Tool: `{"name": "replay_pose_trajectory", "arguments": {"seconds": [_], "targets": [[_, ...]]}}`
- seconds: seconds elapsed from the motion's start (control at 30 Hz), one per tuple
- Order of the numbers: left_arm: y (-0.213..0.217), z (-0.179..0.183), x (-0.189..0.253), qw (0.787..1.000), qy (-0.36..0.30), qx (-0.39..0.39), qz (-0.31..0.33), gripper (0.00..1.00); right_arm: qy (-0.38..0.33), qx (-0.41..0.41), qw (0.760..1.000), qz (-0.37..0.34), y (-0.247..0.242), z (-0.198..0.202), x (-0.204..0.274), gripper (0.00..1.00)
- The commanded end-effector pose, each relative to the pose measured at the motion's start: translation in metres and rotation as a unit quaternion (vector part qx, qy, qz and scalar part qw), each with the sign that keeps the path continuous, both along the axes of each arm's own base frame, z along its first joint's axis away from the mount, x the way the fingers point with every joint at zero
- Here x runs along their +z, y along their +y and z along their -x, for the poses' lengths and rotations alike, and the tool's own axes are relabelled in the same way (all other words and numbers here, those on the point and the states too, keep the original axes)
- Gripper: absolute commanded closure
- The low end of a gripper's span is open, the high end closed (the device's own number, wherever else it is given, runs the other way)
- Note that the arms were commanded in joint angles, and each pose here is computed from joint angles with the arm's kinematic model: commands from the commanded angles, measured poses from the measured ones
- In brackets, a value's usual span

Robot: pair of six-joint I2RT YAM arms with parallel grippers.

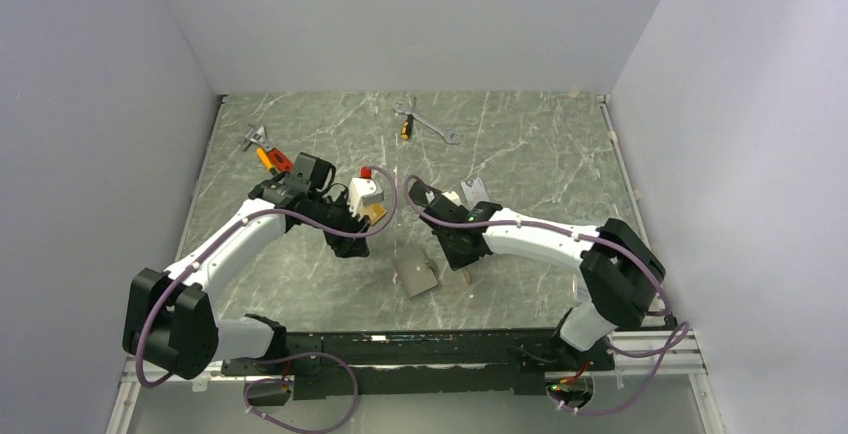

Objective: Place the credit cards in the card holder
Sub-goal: Open the card holder at the center of the board.

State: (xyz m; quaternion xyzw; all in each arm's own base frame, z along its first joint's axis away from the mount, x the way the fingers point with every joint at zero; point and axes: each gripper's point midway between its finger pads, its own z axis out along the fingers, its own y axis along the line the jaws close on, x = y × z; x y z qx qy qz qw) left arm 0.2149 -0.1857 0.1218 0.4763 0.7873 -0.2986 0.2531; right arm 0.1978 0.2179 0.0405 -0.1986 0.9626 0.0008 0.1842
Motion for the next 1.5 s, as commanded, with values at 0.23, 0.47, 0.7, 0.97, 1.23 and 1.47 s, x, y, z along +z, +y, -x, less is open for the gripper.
{"name": "replay_pose_trajectory", "arguments": {"seconds": [0.23, 0.47, 0.7, 0.97, 1.23, 1.47], "targets": [[-0.007, -0.005, 0.010, 1.000, -0.017, -0.011, -0.002, 0.36, -0.057, 0.033, 0.986, -0.151, 0.067, -0.013, 0.083, 1.00], [-0.007, -0.002, 0.013, 1.000, -0.014, -0.013, 0.000, 0.36, -0.034, 0.063, 0.986, -0.152, 0.095, 0.001, 0.068, 1.00], [-0.005, -0.003, 0.012, 1.000, -0.016, -0.014, -0.006, 0.36, -0.028, 0.055, 0.991, -0.119, 0.082, 0.000, 0.044, 1.00], [-0.007, -0.006, 0.015, 1.000, -0.022, -0.017, -0.011, 0.36, -0.028, 0.034, 0.994, -0.104, 0.056, -0.007, 0.030, 1.00], [-0.042, 0.003, 0.015, 0.996, -0.042, -0.078, -0.030, 0.36, -0.018, 0.021, 0.994, -0.105, 0.047, -0.002, 0.009, 1.00], [-0.096, 0.026, 0.011, 0.980, -0.105, -0.171, -0.006, 0.37, -0.003, -0.021, 0.988, -0.152, 0.037, -0.002, -0.014, 1.00]]}}
